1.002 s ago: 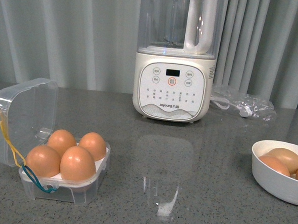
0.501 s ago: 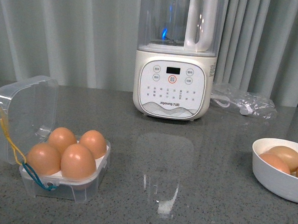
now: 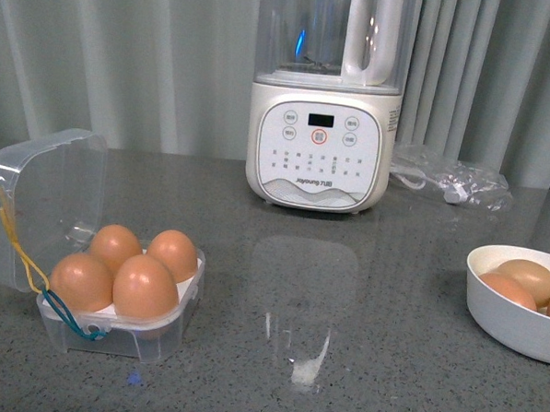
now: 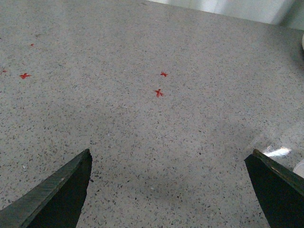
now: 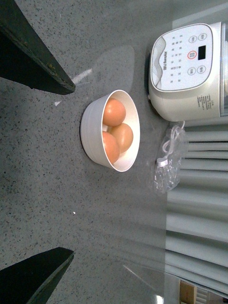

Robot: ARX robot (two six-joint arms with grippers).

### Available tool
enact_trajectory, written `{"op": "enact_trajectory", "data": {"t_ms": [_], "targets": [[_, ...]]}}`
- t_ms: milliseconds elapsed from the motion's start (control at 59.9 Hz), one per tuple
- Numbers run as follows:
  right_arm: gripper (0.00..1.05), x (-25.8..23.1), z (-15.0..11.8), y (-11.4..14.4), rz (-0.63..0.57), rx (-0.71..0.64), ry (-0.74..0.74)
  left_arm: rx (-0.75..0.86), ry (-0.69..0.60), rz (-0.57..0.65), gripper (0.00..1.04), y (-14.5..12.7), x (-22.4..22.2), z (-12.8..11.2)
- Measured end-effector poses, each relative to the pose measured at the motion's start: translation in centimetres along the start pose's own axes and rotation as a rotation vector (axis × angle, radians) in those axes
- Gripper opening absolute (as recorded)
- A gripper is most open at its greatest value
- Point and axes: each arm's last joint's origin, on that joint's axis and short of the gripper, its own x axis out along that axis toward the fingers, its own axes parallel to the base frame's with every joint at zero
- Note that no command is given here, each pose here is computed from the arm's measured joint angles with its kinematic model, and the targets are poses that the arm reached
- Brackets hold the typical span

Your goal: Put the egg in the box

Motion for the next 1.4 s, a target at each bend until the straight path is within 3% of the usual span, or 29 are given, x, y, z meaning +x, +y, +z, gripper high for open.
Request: {"op": "enact_trajectory", "data": {"t_ms": [768,1019,1403], "targets": [[0.98,0.0,0.0,0.0,0.0,0.0,0.0,0.048,0.007,-0.21,0.98,-10.3,-0.8,-1.6],[0.98,0.0,0.0,0.0,0.0,0.0,0.0,0.119,0.05,-0.363,0.98,-13.9,-3.1,-2.6],[0.98,0.0,0.0,0.0,0.0,0.0,0.0,0.16,0.08,-0.345,0.98,-13.3,-3.4,-2.5]]}}
